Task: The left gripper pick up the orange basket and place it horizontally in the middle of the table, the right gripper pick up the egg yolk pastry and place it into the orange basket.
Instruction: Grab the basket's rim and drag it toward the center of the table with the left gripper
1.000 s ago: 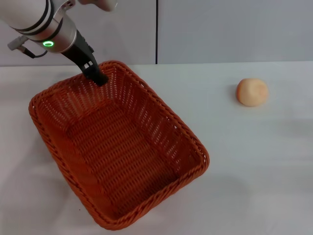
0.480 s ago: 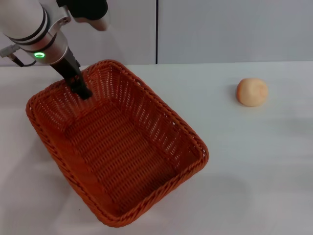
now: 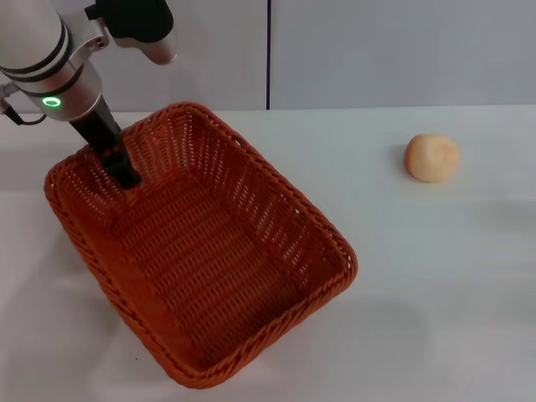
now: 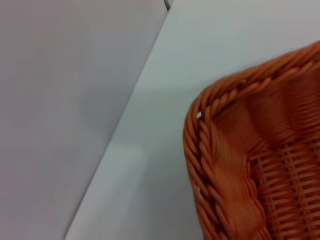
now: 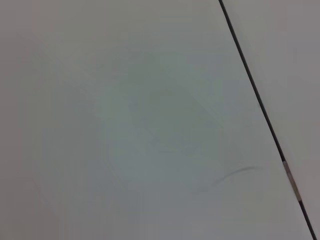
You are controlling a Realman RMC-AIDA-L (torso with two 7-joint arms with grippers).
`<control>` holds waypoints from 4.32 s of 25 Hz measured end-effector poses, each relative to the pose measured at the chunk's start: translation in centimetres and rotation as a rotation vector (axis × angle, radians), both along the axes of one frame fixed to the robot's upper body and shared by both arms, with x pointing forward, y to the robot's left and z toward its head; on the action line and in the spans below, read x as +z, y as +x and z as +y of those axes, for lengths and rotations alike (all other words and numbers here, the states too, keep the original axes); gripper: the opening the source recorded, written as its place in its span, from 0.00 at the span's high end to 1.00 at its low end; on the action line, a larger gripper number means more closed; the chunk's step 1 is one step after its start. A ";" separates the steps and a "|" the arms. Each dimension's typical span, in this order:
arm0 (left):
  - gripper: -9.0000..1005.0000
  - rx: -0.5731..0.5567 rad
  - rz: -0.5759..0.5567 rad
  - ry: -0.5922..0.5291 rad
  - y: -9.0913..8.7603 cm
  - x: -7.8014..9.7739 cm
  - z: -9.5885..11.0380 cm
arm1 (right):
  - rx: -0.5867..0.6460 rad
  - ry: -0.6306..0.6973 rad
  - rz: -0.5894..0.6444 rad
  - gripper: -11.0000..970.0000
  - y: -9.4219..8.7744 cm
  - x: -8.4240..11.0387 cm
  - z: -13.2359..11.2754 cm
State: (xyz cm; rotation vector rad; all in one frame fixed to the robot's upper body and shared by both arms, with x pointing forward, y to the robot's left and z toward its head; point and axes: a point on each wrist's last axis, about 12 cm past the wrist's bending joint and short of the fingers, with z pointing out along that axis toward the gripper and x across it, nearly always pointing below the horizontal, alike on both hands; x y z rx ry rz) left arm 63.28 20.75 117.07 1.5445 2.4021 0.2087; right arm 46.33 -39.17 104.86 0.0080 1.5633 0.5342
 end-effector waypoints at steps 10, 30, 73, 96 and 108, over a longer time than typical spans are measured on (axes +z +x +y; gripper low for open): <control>0.33 -0.002 0.016 -0.003 -0.3 -0.8 -1.0 | -0.003 -0.017 0.017 0.33 0.1 -0.3 0.1; 0.69 0.036 0.034 0.005 -0.1 -0.9 -2.0 | -0.011 -0.019 0.028 0.33 0.1 -0.4 0.0; 0.85 0.904 0.364 -0.420 -0.3 2.0 5.3 | 0.049 -0.058 0.000 0.33 1.9 -0.1 1.3; 0.86 1.036 0.379 -0.422 -2.3 0.2 7.2 | 0.065 -0.083 -0.027 0.33 3.5 0.7 1.6; 0.87 1.010 0.424 -0.422 -3.0 -0.4 7.1 | 0.062 -0.079 -0.022 0.33 3.2 0.5 1.6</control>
